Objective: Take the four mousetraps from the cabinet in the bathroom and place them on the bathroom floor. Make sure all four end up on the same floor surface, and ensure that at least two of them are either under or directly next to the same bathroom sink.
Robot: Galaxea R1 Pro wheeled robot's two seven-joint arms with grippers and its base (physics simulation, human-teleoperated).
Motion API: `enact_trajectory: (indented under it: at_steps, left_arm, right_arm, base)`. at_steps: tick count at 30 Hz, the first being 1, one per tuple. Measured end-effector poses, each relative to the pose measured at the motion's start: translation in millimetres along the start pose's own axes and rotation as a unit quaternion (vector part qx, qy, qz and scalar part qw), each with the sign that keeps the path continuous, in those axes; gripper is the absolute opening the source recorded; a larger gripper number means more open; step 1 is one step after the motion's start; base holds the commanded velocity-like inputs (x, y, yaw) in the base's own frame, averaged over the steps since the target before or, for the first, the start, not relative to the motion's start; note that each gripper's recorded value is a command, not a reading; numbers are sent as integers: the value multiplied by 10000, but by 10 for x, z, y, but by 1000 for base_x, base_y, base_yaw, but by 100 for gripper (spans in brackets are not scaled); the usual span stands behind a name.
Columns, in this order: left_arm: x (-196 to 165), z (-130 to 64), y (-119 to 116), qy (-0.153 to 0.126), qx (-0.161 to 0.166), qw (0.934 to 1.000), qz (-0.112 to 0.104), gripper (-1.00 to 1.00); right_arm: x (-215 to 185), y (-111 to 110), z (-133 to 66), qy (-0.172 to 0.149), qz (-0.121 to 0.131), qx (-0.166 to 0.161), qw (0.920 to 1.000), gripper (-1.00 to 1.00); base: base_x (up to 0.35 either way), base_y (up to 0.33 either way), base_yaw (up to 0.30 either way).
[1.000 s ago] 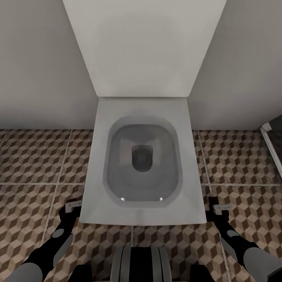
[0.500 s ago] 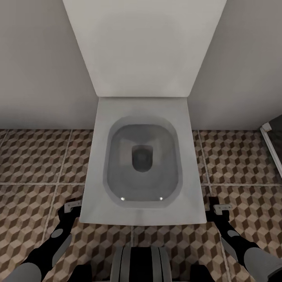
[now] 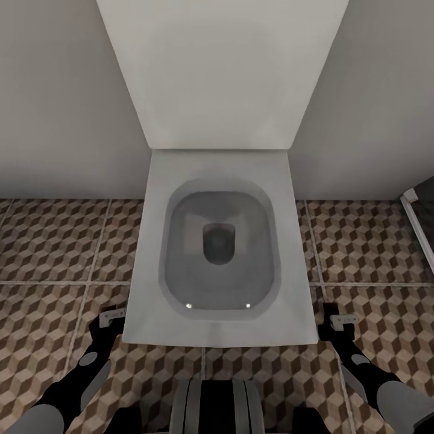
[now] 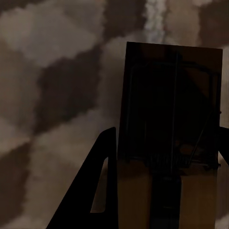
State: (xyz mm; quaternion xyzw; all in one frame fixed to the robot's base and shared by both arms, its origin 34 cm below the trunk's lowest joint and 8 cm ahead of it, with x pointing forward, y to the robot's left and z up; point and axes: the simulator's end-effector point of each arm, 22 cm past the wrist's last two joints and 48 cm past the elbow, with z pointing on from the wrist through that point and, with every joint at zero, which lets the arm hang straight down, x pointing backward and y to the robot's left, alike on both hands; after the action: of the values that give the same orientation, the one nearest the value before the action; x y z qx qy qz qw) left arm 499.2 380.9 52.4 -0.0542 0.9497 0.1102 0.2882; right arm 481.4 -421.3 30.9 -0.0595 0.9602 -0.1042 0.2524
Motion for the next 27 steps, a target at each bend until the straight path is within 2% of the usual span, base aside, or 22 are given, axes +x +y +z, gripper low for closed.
enact_trajectory:
  at_steps: [27]
  left_arm:
    - [55, 6, -31, 44, 14, 10000, -6, -100]
  right_arm:
    - [48, 10, 11, 40, -8, -7, 10000, -100]
  base:
    - [0, 0, 0]
